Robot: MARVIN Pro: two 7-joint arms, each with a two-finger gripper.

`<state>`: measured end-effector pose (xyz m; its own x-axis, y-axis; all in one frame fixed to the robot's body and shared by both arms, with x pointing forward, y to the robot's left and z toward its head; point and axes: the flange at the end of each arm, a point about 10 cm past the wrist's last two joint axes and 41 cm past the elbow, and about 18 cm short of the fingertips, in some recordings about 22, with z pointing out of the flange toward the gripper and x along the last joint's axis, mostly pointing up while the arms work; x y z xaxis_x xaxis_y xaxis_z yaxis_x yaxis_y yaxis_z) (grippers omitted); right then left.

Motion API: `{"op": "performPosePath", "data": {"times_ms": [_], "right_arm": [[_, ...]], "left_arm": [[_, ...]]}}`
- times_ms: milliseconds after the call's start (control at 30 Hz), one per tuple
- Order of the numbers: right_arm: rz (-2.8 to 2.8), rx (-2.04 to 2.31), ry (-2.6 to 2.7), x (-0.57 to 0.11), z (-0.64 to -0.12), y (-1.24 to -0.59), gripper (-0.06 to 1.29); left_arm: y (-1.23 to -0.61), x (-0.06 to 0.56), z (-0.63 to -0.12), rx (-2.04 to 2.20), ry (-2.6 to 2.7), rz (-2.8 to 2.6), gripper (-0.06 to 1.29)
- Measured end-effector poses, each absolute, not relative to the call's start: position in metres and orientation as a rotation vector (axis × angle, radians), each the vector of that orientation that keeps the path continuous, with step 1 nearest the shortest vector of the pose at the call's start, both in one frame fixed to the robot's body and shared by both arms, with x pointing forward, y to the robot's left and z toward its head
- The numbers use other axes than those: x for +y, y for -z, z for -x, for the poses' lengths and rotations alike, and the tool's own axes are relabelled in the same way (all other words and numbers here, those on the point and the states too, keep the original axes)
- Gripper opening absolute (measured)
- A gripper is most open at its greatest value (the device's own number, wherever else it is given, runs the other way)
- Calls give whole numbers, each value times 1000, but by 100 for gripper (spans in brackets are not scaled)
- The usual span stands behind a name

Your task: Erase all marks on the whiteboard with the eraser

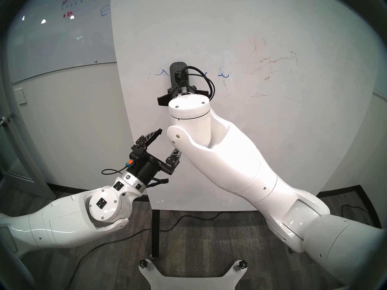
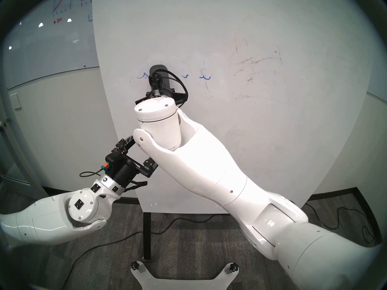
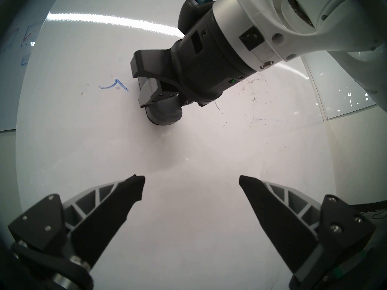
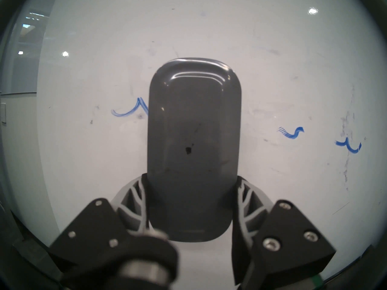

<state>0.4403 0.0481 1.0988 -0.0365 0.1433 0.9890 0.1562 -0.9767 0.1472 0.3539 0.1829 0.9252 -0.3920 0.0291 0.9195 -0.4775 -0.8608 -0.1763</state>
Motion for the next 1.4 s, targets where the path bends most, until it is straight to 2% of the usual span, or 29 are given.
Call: {"op": "performPosePath", "data": {"times_ms": [1400], "right_arm": [[2246,-390,2200,83,-444,-1100,53]], "left_arm": [[-925,183,-354,-607,-2309,-1512,123]]}}
